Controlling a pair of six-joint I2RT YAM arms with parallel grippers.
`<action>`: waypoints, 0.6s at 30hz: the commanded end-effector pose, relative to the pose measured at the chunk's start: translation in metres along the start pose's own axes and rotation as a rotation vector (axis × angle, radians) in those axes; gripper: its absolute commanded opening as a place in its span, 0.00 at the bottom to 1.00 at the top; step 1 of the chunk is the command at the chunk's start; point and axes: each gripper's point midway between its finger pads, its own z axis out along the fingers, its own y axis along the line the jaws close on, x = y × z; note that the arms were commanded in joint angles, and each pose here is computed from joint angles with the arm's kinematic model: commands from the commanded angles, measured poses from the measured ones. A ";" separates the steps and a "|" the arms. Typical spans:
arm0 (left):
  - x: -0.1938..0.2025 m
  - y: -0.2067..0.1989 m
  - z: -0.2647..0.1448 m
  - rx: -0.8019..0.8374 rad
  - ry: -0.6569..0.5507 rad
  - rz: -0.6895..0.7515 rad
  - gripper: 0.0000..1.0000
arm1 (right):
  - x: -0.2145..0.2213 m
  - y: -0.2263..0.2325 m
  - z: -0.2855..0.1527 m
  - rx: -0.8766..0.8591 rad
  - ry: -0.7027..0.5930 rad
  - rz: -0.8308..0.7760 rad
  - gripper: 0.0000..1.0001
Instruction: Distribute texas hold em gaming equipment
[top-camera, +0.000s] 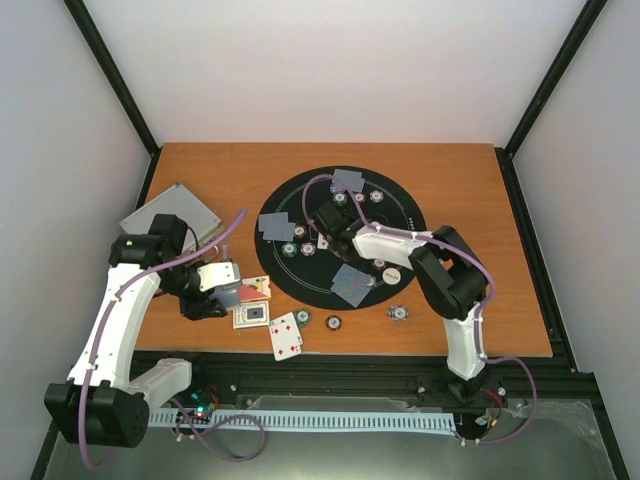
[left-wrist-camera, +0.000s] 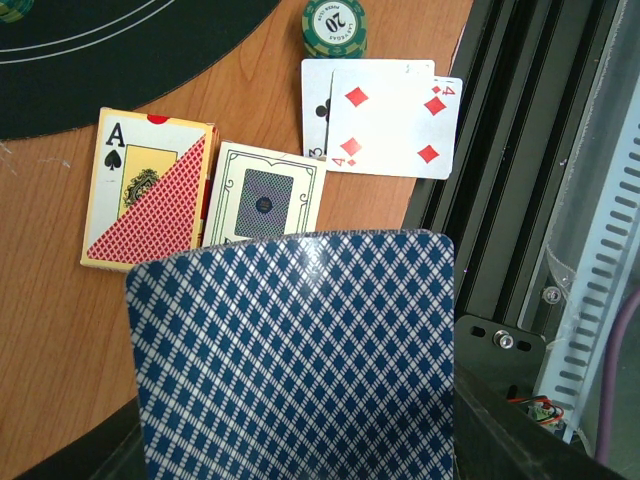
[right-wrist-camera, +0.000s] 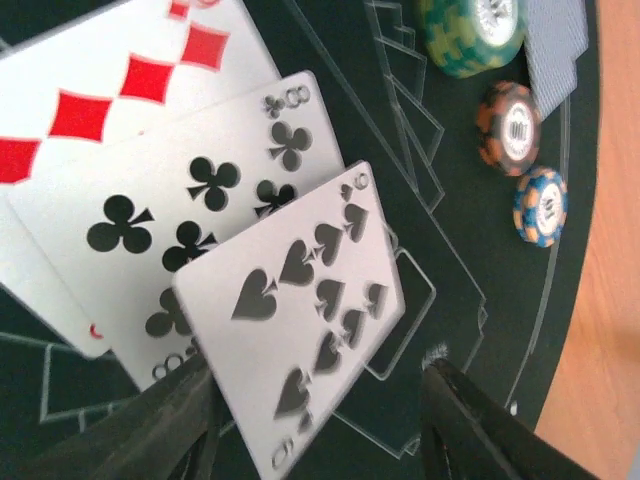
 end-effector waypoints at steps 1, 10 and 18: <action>-0.007 -0.004 -0.009 -0.007 -0.029 0.007 0.01 | -0.026 -0.030 -0.051 -0.027 -0.098 0.168 0.62; -0.007 -0.005 -0.011 -0.015 -0.026 0.012 0.01 | -0.044 -0.079 -0.136 -0.102 -0.272 0.476 0.98; -0.009 -0.008 -0.013 -0.014 -0.040 0.012 0.01 | -0.076 -0.046 -0.225 -0.811 -0.532 0.920 1.00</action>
